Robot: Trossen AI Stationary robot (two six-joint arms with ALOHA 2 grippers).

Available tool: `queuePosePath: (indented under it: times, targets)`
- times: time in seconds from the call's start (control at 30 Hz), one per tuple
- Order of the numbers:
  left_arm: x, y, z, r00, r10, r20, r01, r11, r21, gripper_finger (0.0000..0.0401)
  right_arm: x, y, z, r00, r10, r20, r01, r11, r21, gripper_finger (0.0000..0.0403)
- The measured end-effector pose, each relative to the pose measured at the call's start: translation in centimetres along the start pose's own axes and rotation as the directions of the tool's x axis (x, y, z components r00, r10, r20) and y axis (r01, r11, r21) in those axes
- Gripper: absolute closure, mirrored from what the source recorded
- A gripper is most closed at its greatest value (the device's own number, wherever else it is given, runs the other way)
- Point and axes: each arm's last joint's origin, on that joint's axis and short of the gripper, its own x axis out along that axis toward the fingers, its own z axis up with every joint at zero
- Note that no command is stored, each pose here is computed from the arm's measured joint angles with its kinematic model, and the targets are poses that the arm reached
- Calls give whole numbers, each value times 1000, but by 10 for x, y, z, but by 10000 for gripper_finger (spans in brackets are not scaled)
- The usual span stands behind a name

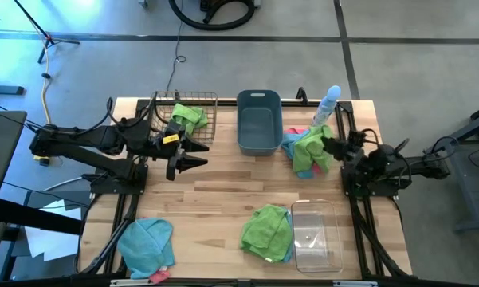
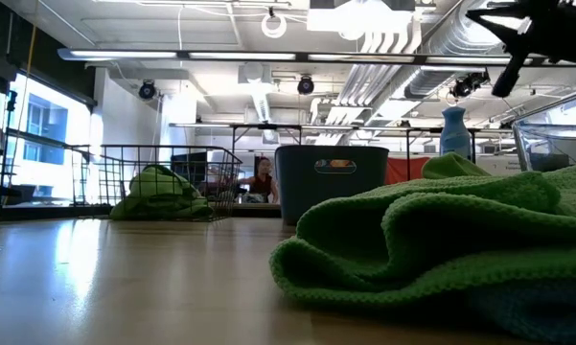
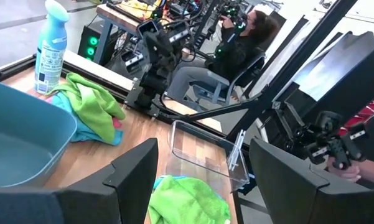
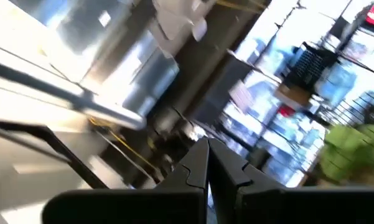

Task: Sort microfiber towel by color & place in baskets
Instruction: Put the top green towel into the wire basket

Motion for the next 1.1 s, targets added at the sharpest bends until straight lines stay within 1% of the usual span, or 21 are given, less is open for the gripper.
queuePosePath:
  times: [0.07,0.13,0.2,0.27,0.33,0.4,0.5,0.57,0.63,0.7,0.77,0.83,0.87,0.93,0.97,1.03,1.1]
  targets:
    - [-2,0,0,1000,-1,2,1,1000,16,160,6,5,2,999,-30,15,30,999,-10,402]
    - [-5,0,2,1000,-5,11,4,999,44,160,15,10,3,997,-81,-1,81,996,-31,397]
    - [-9,1,3,1000,8,14,-9,998,58,160,25,15,2,989,-144,-44,141,988,-68,384]
    - [-13,4,5,999,25,25,-26,998,56,160,39,23,2,973,-213,-89,202,972,-117,362]
    - [-19,7,7,999,43,33,-45,997,61,160,52,29,3,939,-313,-144,282,938,-204,331]
    - [-25,9,9,997,56,45,-59,996,65,160,63,35,6,878,-439,-190,374,878,-298,294]
    - [-30,12,9,996,73,47,-76,995,64,160,76,41,12,748,-626,-221,530,764,-368,236]
    - [-34,13,9,996,84,43,-87,994,71,160,83,44,16,649,-724,-231,631,683,-367,196]
    - [-38,14,8,995,94,34,-97,991,89,160,88,44,18,546,-801,-245,719,598,-354,162]
    - [-40,16,8,994,106,24,-108,988,112,160,92,40,20,415,-879,-235,817,473,-330,139]
    - [-43,17,7,993,117,17,-118,984,133,160,94,34,23,267,-939,-218,905,322,-277,128]
    - [-43,18,8,992,122,24,-124,981,152,160,97,26,25,120,-968,-221,949,177,-262,127]
    - [-44,18,8,992,123,27,-126,979,160,160,98,22,25,57,-972,-228,959,117,-258,126]
    - [-46,19,9,991,128,33,-132,975,180,160,102,13,23,-35,-969,-245,963,33,-267,126]
    - [-46,19,10,991,130,38,-135,972,192,160,105,7,22,-66,-966,-251,964,3,-266,126]
    - [-46,20,10,990,139,39,-144,966,215,160,109,-4,21,-111,-959,-261,967,-43,-252,126]
    - [-46,21,10,988,149,42,-155,959,238,160,112,-14,20,-157,-954,-255,970,-101,-219,126]
